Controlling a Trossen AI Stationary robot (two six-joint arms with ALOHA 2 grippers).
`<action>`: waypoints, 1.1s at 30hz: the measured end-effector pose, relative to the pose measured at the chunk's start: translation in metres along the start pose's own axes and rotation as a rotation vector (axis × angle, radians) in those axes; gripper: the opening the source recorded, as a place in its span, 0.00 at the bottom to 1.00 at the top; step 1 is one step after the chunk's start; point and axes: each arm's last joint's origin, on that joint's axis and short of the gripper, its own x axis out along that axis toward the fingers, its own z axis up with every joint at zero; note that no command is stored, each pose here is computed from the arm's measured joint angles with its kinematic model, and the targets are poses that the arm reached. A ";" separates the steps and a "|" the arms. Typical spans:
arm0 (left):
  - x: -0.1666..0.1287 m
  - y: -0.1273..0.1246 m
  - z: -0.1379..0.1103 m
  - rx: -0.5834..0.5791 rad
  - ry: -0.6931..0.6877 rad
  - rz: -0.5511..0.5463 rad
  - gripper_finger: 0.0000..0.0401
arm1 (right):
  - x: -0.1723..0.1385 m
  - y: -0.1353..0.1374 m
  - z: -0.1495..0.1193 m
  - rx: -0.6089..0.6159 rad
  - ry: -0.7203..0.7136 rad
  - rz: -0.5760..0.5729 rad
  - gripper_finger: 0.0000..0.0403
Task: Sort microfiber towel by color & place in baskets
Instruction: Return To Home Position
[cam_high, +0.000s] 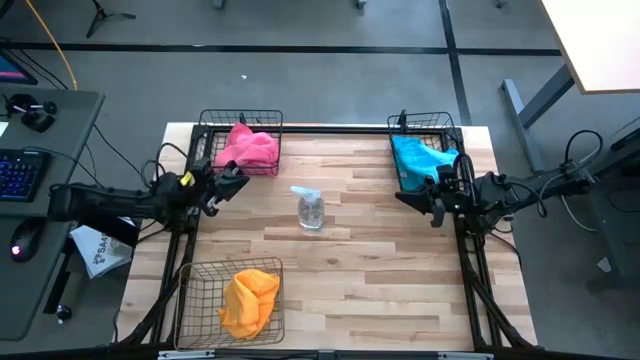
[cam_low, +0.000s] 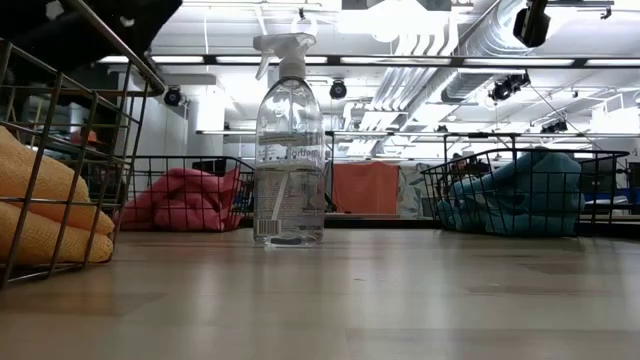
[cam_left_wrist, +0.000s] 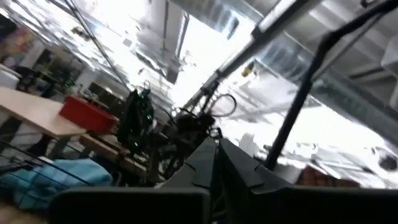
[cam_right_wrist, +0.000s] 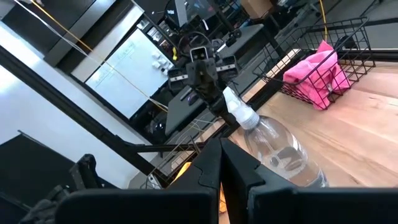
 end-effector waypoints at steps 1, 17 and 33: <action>-0.004 0.001 -0.002 0.000 -0.009 0.010 0.02 | 0.000 0.000 0.000 0.000 0.000 0.000 0.00; -0.010 0.007 -0.015 -0.064 0.089 0.095 0.00 | -0.018 -0.008 -0.001 -0.103 0.115 0.021 0.00; -0.010 0.008 -0.016 -0.072 0.095 0.100 0.00 | 0.003 -0.045 -0.053 -0.170 0.183 0.245 0.00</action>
